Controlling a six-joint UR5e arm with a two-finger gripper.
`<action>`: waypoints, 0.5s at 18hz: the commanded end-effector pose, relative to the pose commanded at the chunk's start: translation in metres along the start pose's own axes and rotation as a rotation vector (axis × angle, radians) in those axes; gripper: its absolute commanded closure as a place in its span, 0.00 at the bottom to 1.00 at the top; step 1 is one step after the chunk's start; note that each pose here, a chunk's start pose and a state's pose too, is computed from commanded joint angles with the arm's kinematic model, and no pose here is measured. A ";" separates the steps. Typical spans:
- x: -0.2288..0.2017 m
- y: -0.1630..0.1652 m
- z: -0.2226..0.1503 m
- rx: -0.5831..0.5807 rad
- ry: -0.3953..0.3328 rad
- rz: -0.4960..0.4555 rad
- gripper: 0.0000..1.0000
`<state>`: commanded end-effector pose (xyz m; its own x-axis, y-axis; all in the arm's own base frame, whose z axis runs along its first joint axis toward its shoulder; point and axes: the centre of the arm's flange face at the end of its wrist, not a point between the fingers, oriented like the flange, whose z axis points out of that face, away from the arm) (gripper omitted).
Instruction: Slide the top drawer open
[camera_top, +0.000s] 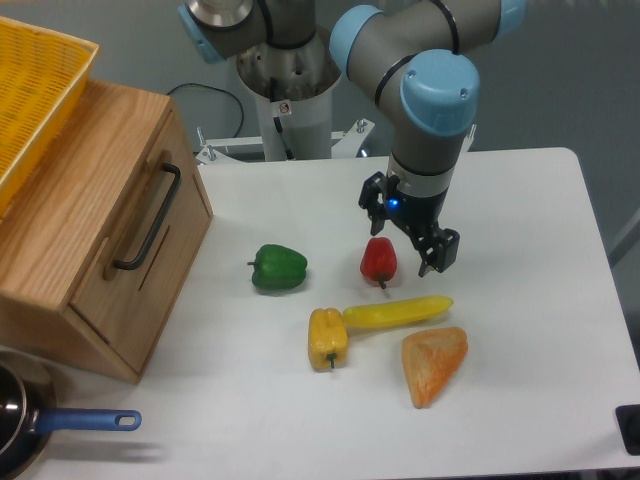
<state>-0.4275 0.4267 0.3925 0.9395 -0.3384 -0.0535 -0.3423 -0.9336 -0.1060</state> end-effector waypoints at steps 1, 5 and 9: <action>0.000 0.000 0.001 0.000 0.001 0.000 0.00; 0.001 -0.001 0.001 0.006 0.003 0.003 0.00; 0.001 -0.002 0.002 0.007 0.006 -0.013 0.00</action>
<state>-0.4256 0.4285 0.3902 0.9438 -0.3273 -0.0458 -0.3305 -0.9370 -0.1133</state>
